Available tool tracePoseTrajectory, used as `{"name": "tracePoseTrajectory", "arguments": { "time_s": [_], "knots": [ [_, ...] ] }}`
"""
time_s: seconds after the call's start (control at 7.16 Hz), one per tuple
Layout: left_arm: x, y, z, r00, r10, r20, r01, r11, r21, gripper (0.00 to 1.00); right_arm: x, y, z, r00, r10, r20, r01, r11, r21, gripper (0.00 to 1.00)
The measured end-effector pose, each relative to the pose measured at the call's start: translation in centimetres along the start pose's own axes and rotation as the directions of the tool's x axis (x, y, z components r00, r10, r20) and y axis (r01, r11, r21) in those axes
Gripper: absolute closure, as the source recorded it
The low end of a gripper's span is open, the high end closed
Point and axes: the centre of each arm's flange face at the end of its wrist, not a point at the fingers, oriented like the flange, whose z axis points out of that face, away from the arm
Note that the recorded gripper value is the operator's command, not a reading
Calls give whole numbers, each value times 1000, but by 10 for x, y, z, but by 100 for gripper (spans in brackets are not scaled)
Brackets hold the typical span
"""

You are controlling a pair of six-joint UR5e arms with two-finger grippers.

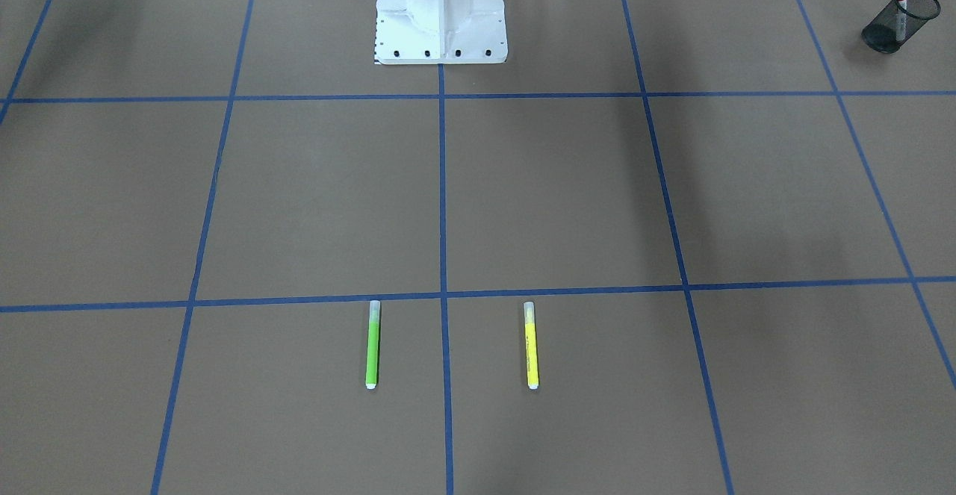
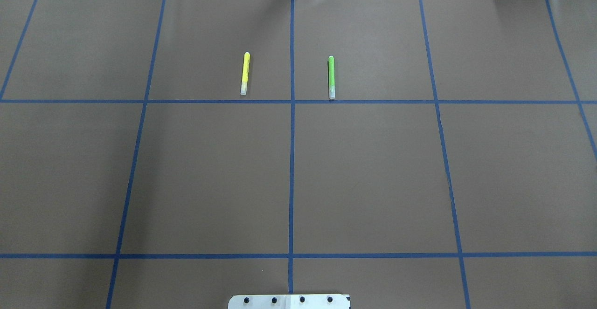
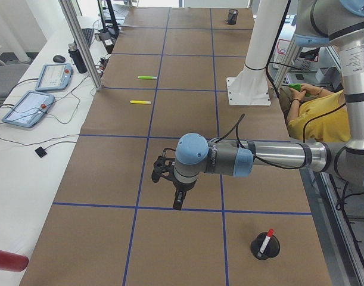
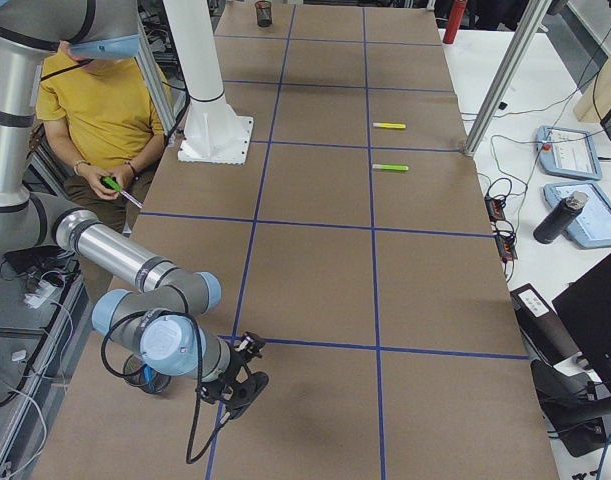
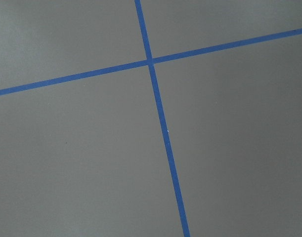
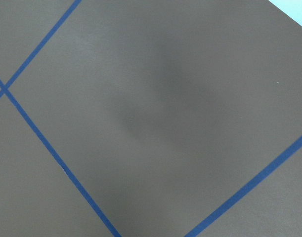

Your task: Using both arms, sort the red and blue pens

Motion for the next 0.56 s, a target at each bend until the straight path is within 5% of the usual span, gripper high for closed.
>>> {"name": "tracePoseTrajectory", "arguments": {
  "time_s": [0.56],
  "knots": [
    [-2,2,3,1000,-5,-1,5,1000,-5,0,-93,-20,36,953,-301,-35,299,953,-50,0]
  ]
}}
